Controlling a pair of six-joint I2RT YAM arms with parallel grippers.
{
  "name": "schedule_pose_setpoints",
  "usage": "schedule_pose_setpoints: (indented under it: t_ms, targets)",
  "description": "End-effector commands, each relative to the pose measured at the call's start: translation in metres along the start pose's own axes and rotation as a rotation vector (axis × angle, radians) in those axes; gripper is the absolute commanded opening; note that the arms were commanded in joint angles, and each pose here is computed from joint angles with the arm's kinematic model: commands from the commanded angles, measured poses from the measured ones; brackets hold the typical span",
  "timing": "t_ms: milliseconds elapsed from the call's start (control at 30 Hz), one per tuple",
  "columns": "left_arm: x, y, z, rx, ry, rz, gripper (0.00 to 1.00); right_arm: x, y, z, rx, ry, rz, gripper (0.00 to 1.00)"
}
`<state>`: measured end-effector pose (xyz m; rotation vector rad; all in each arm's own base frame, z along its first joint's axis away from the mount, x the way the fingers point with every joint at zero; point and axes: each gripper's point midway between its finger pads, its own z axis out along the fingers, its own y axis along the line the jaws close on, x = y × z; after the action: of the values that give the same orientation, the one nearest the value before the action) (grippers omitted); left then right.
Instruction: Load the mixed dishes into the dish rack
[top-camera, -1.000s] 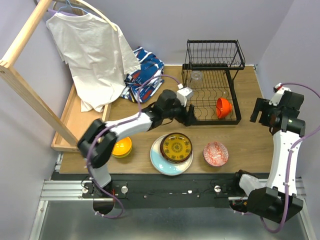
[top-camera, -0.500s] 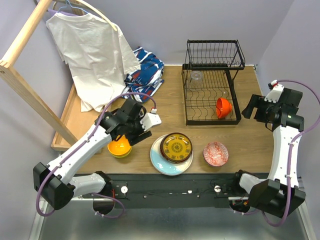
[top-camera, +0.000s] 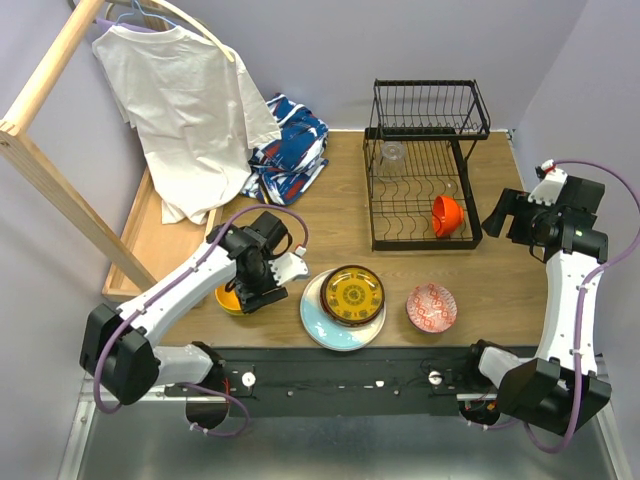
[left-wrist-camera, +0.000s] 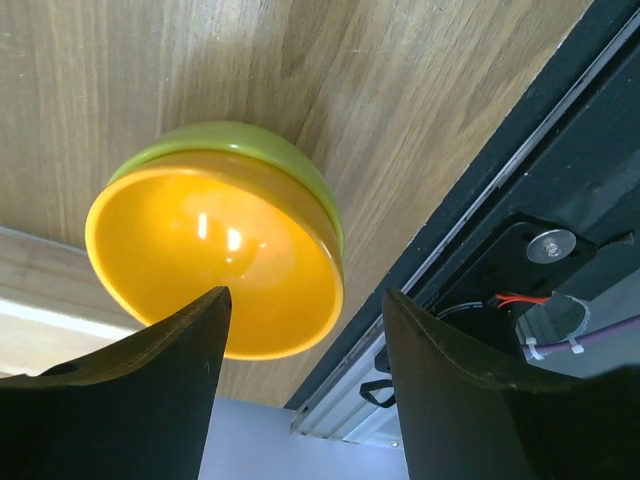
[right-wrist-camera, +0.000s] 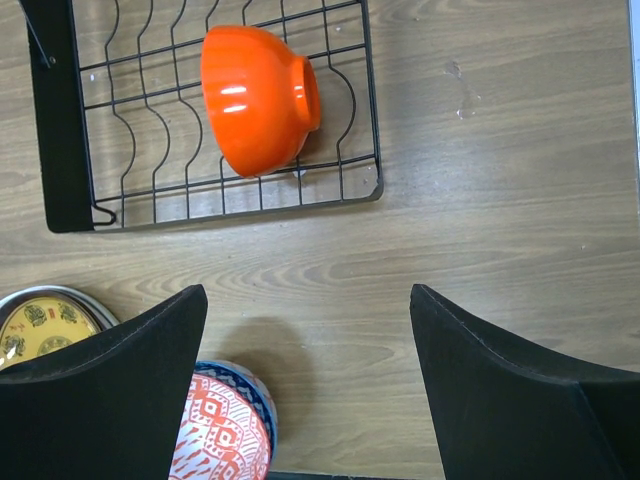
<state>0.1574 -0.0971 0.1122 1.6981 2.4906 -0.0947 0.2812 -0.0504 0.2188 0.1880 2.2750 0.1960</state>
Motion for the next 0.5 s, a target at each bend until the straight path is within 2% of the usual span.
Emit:
schedule_pose_setpoints:
  t_ms: [0, 167, 267, 467]
  targets:
    - [-0.003, 0.003, 0.014, 0.011, 0.015, -0.001, 0.68, -0.003, 0.002, -0.004, -0.010, 0.001, 0.002, 0.90]
    - [0.001, 0.001, 0.023, 0.028, 0.028, -0.010, 0.65, -0.004, 0.001, -0.004, -0.004, 0.000, 0.006, 0.90]
    - [0.002, -0.003, 0.026, 0.046, 0.030, -0.011, 0.56, -0.004, 0.000, -0.003, 0.000, 0.000, 0.009, 0.90]
    - [0.001, -0.008, 0.017, 0.072, 0.023, 0.000, 0.25, -0.002, -0.002, -0.001, 0.008, -0.002, 0.017, 0.90]
